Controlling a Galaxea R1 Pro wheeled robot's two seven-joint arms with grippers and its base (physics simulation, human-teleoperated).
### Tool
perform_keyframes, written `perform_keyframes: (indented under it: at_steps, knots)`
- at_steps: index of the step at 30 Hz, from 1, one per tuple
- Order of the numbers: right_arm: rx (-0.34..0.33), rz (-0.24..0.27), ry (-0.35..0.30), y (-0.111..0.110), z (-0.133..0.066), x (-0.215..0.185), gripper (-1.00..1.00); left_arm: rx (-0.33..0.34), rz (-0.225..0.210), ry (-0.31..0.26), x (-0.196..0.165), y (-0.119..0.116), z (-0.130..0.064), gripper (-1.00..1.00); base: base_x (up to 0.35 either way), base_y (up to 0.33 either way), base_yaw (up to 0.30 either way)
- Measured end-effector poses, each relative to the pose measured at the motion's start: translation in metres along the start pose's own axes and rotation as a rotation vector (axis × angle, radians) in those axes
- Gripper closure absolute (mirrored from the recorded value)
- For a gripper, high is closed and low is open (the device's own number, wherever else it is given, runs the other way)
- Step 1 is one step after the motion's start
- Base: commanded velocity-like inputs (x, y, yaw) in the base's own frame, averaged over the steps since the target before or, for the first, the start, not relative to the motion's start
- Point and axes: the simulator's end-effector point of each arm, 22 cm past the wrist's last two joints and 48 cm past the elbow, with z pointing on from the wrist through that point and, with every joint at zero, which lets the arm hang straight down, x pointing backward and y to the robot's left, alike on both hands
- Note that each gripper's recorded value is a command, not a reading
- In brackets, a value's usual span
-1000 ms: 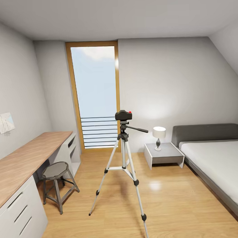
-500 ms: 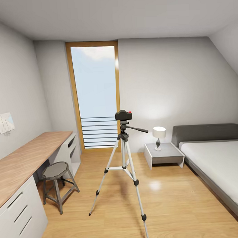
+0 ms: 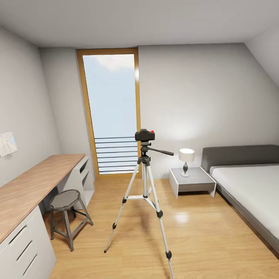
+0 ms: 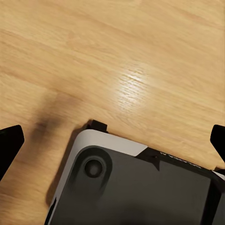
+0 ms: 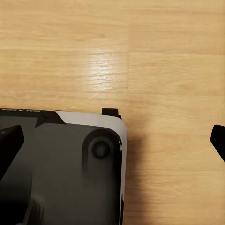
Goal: Attach the digital camera to the camera tripod in the bedroom.
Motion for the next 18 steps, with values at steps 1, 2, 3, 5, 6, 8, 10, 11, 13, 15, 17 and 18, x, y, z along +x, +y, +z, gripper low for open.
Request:
perform_keyframes:
  at_steps: [1, 2, 3, 5, 6, 8, 10, 11, 13, 15, 17, 18]
  knots:
    - [0.000, 0.000, 0.000, 0.0000, 0.0000, 0.0001, -1.00, 0.000, 0.000, 0.000, 0.0000, -0.0002, 0.0000, -1.00, 0.000, 0.000, 0.000]
    - [0.000, 0.000, 0.001, 0.0000, 0.0000, 0.0001, -1.00, 0.000, 0.000, 0.000, 0.0000, -0.0001, 0.0000, -1.00, 0.000, 0.000, 0.000]
    - [0.000, 0.000, 0.001, 0.0000, 0.0000, 0.0002, -1.00, 0.000, 0.000, 0.000, -0.0001, 0.0001, 0.0000, -1.00, 0.000, 0.000, 0.000]
    - [0.000, -0.001, 0.001, 0.0000, 0.0000, 0.0002, -1.00, 0.000, 0.000, -0.001, -0.0004, 0.0001, 0.0000, -1.00, 0.000, 0.000, 0.000]
    - [0.000, -0.001, 0.001, 0.0000, 0.0000, 0.0002, -1.00, 0.000, 0.000, -0.001, -0.0004, 0.0002, 0.0000, -1.00, 0.000, 0.000, 0.000]
    - [0.000, -0.001, 0.001, 0.0000, 0.0000, 0.0002, -1.00, 0.000, 0.000, -0.001, -0.0004, 0.0004, 0.0000, -1.00, 0.000, 0.000, 0.000]
    - [0.000, -0.001, 0.001, 0.0000, 0.0000, 0.0001, -1.00, 0.000, 0.000, 0.000, -0.0003, 0.0004, 0.0000, -1.00, 0.000, 0.000, 0.000]
    - [0.000, -0.001, 0.000, 0.0000, 0.0000, 0.0001, -1.00, -0.001, 0.000, 0.000, -0.0003, 0.0006, 0.0000, -1.00, 0.000, 0.000, 0.000]
    - [0.000, -0.001, 0.000, 0.0000, 0.0000, 0.0001, -1.00, 0.000, 0.000, -0.001, -0.0007, 0.0004, 0.0000, -1.00, 0.000, 0.000, 0.000]
    - [0.000, 0.000, 0.000, 0.0000, 0.0000, 0.0001, -1.00, -0.001, 0.000, 0.000, -0.0004, 0.0007, 0.0000, -1.00, 0.000, 0.000, 0.000]
    - [0.000, 0.000, 0.000, 0.0000, 0.0000, 0.0000, -1.00, -0.001, 0.000, 0.000, -0.0003, 0.0007, 0.0000, -1.00, 0.000, 0.000, 0.000]
    - [0.000, 0.000, 0.000, 0.0000, 0.0000, 0.0000, -1.00, -0.001, 0.000, 0.000, -0.0003, 0.0007, 0.0000, -1.00, 0.000, 0.000, 0.000]
